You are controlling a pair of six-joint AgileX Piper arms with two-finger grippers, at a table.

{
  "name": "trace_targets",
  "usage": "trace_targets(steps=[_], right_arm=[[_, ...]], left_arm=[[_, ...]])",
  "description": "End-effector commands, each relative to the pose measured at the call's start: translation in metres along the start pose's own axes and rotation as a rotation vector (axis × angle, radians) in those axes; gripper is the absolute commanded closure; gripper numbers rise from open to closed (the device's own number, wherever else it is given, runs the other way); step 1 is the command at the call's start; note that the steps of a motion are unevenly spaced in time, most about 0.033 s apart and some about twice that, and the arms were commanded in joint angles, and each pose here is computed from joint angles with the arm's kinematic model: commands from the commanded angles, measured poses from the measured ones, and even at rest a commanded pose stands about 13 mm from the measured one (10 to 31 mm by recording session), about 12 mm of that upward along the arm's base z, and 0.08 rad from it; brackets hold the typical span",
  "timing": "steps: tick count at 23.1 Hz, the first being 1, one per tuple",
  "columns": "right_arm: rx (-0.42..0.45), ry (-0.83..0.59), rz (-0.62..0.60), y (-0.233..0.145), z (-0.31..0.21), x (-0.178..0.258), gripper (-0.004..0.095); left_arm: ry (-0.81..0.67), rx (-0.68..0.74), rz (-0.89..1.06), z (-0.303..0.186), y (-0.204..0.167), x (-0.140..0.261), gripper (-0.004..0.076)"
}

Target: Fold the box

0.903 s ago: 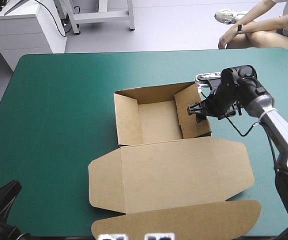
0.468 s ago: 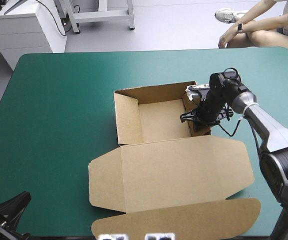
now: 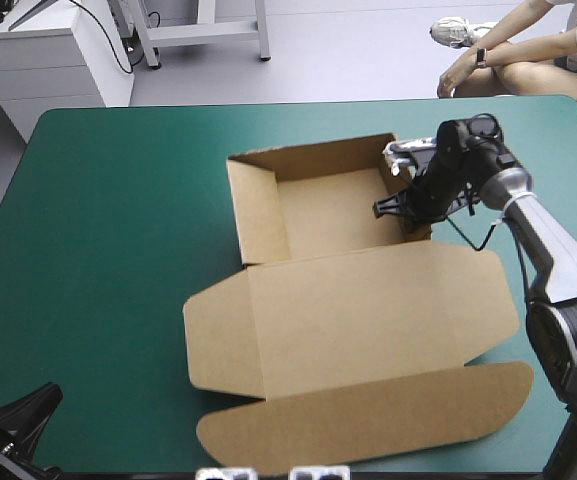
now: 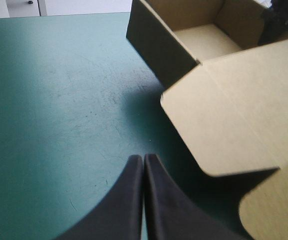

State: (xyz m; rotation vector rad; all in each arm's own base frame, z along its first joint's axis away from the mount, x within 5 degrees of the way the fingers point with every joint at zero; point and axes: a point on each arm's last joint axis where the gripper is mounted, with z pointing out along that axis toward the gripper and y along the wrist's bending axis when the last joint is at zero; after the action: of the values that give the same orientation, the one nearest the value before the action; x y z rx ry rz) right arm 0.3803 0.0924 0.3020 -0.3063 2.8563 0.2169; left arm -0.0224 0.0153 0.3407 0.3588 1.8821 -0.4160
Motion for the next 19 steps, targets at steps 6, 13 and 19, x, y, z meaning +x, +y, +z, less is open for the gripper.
trace_targets(steps=[6, 13, 19], right_arm=[[0.115, -0.371, 0.157, -0.084, -0.131, -0.001, 0.0928], [0.291, -0.349, 0.369, -0.176, -0.143, 0.029, 0.0928], [0.303, -0.224, 0.445, -0.222, -0.095, 0.028, 0.0926]], left_arm=[[-0.015, 0.008, 0.002, 0.01, -0.001, -0.004, 0.0732], [0.025, -0.008, 0.01, 0.021, 0.001, 0.005, 0.0732], [0.009, -0.016, 0.017, 0.021, 0.002, 0.004, 0.0732]])
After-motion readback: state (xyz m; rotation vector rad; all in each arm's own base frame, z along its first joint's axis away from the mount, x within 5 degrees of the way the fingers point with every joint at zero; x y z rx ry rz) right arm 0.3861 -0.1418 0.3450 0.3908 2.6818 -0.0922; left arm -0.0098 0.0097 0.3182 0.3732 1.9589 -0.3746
